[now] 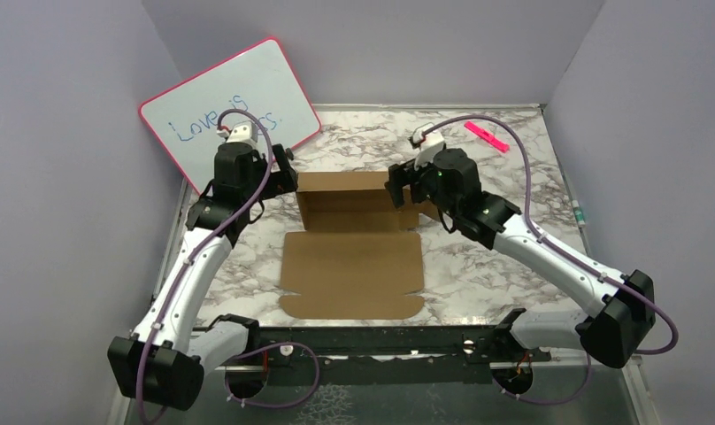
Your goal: Fold the paper box
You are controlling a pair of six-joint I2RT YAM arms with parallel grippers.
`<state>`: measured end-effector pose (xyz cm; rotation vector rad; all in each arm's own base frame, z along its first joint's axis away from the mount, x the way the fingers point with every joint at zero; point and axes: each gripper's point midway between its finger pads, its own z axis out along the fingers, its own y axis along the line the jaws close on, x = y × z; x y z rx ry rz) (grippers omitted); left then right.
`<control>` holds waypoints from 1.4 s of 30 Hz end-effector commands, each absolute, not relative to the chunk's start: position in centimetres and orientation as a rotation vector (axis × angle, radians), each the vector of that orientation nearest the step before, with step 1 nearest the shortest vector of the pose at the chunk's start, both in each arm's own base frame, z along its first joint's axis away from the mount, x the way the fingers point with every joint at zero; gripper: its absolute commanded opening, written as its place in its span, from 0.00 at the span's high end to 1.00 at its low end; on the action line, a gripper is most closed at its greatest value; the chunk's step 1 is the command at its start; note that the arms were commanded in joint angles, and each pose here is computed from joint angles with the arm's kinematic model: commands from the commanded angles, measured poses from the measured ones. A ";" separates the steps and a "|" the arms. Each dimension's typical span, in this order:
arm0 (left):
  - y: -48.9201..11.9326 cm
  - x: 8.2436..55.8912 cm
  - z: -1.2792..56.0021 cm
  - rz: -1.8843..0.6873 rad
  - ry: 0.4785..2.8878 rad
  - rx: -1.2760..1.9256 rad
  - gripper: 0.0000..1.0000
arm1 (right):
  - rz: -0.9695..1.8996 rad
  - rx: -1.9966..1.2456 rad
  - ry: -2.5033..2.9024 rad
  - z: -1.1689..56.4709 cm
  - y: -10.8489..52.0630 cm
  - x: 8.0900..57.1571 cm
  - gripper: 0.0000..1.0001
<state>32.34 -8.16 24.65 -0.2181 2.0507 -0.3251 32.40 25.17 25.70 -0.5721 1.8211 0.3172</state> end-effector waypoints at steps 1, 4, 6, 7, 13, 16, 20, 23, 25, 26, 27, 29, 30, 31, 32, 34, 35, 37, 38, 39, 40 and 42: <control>-9.5 33.1 23.8 -0.371 2.118 -0.066 0.02 | 0.518 -0.294 1.923 26.2 24.7 32.6 0.09; -10.0 33.8 22.5 -0.383 2.157 -0.048 0.02 | 0.552 -0.209 1.922 26.2 24.4 33.5 0.10; -9.8 34.1 21.8 -0.373 2.166 -0.057 0.03 | 0.561 -0.172 1.913 26.1 24.4 34.1 0.10; -9.7 34.2 21.5 -0.365 2.164 -0.063 0.03 | 0.570 -0.155 1.915 25.8 24.4 34.4 0.10; -9.6 34.5 20.4 -0.348 2.154 -0.048 0.05 | 0.645 -0.060 1.998 23.2 25.4 34.9 0.17; -9.6 34.4 19.9 -0.346 2.158 -0.024 0.05 | 0.673 -0.035 2.027 21.8 25.8 34.7 0.21; -10.4 34.0 18.9 -0.398 2.173 0.015 0.06 | 0.748 -0.053 2.049 20.5 26.9 34.2 0.27; -11.4 33.6 18.2 -0.460 2.190 0.045 0.07 | 0.824 -0.054 2.029 20.8 27.9 34.0 0.34; -11.9 33.4 18.1 -0.492 2.196 0.059 0.09 | 0.869 -0.049 2.010 21.1 28.4 33.9 0.37; -12.0 33.4 18.0 -0.503 2.197 0.064 0.09 | 0.891 -0.053 1.994 21.3 28.6 33.9 0.40; -12.2 33.3 18.0 -0.514 2.196 0.069 0.09 | 0.914 -0.052 1.977 21.6 28.8 33.8 0.41; -12.5 33.1 17.9 -0.534 2.197 0.080 0.10 | 0.961 -0.044 1.940 22.1 29.0 33.8 0.44; -12.5 33.1 17.9 -0.537 2.196 0.084 0.10 | 0.976 -0.037 1.939 22.0 29.0 33.7 0.44; -12.4 33.1 17.9 -0.532 2.195 0.086 0.10 | 0.981 -0.037 1.939 21.8 28.9 33.7 0.44; -12.3 33.1 17.9 -0.522 2.195 0.086 0.10 | 0.977 -0.042 1.945 21.6 28.9 33.8 0.44; -11.8 33.2 18.2 -0.491 2.186 0.080 0.10 | 0.955 -0.063 1.959 21.3 28.6 33.8 0.40; -11.5 33.3 18.4 -0.474 2.180 0.077 0.10 | 0.941 -0.077 1.958 21.4 28.3 33.8 0.37; -10.8 33.3 18.8 -0.433 2.168 0.063 0.10 | 0.904 -0.120 1.936 22.0 27.5 33.7 0.32; -10.5 33.4 19.2 -0.413 2.158 0.055 0.10 | 0.881 -0.147 1.920 22.3 27.1 33.5 0.30; -10.1 33.5 19.6 -0.393 2.148 0.048 0.10 | 0.849 -0.170 1.898 22.9 26.6 33.4 0.28; -9.9 33.6 20.1 -0.377 2.134 0.046 0.10 | 0.808 -0.185 1.882 23.4 25.9 33.3 0.26; -9.6 33.7 21.1 -0.363 2.109 0.041 0.10 | 0.722 -0.213 1.844 24.6 24.3 33.1 0.22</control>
